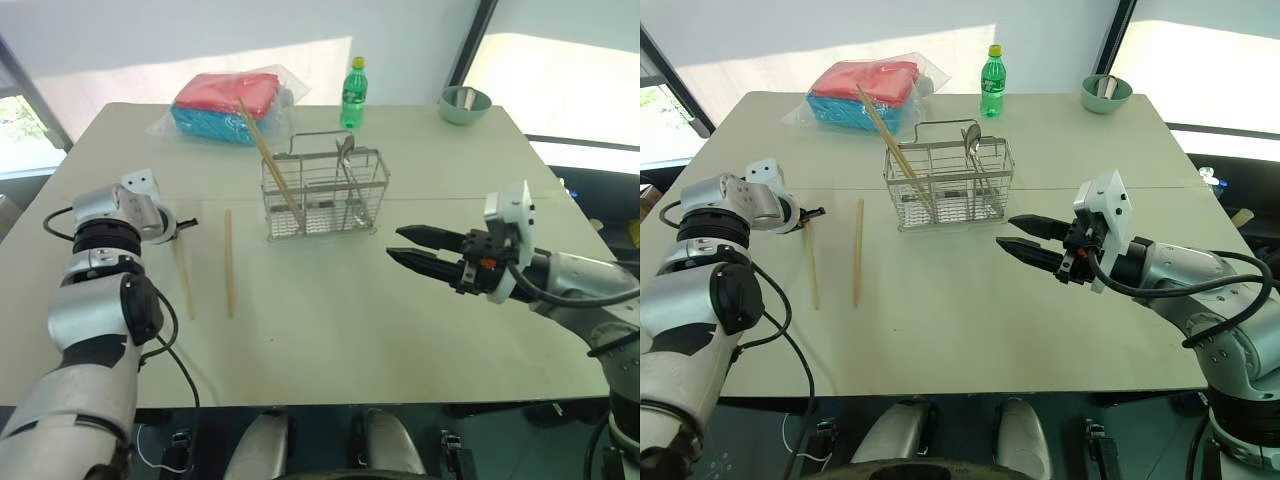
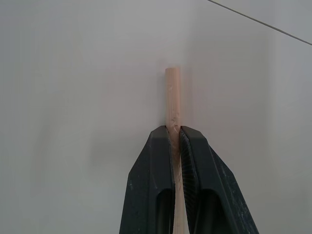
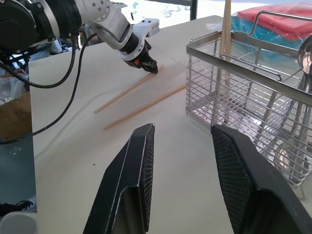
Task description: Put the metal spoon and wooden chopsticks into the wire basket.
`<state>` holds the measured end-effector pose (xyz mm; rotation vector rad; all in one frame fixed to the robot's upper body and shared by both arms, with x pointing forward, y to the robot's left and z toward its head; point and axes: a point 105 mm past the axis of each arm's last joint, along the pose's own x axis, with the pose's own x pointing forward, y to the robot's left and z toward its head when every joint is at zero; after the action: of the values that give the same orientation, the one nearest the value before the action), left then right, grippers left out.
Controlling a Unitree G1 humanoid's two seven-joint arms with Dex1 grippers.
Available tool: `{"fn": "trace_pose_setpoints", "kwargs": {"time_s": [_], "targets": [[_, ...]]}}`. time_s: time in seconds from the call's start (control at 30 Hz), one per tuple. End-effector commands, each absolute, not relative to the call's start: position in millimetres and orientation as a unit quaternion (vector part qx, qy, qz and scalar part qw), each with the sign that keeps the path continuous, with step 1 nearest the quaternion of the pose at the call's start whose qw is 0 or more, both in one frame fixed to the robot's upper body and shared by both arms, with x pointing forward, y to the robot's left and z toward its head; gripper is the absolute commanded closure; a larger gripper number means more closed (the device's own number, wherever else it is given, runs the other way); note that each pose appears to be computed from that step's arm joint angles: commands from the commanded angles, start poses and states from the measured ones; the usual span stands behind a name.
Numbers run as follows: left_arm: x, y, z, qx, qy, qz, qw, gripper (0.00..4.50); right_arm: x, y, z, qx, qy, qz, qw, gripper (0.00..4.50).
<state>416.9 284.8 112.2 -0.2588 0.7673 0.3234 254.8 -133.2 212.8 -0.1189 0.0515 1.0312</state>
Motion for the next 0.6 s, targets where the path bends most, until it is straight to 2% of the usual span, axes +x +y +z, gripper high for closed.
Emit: {"fn": "trace_pose_setpoints", "kwargs": {"time_s": [0.03,0.13,0.23,0.3,0.4,0.5,0.6], "targets": [[425,297,133,-0.093,0.321,0.177,0.926,4.46,251,-132,223,-0.067,-0.001,0.497,0.865,2.60],[441,311,184,-0.091,0.198,0.184,0.959,4.46,254,-132,225,-0.065,-0.001,0.493,0.868,2.60],[449,317,262,-0.088,0.015,0.165,0.982,4.46,255,-133,227,-0.063,0.001,0.491,0.869,2.60],[444,312,320,-0.084,-0.114,0.135,0.981,4.46,253,-133,227,-0.061,0.006,0.491,0.869,2.60],[421,289,392,-0.105,-0.281,0.061,0.952,4.46,250,-132,224,-0.058,0.012,0.492,0.869,2.60],[404,251,435,-0.155,-0.355,-0.044,0.921,4.46,248,-130,221,-0.054,0.016,0.489,0.871,2.60],[397,214,450,-0.188,-0.365,-0.127,0.903,4.46,246,-129,219,-0.048,0.017,0.487,0.872,2.60]]}}
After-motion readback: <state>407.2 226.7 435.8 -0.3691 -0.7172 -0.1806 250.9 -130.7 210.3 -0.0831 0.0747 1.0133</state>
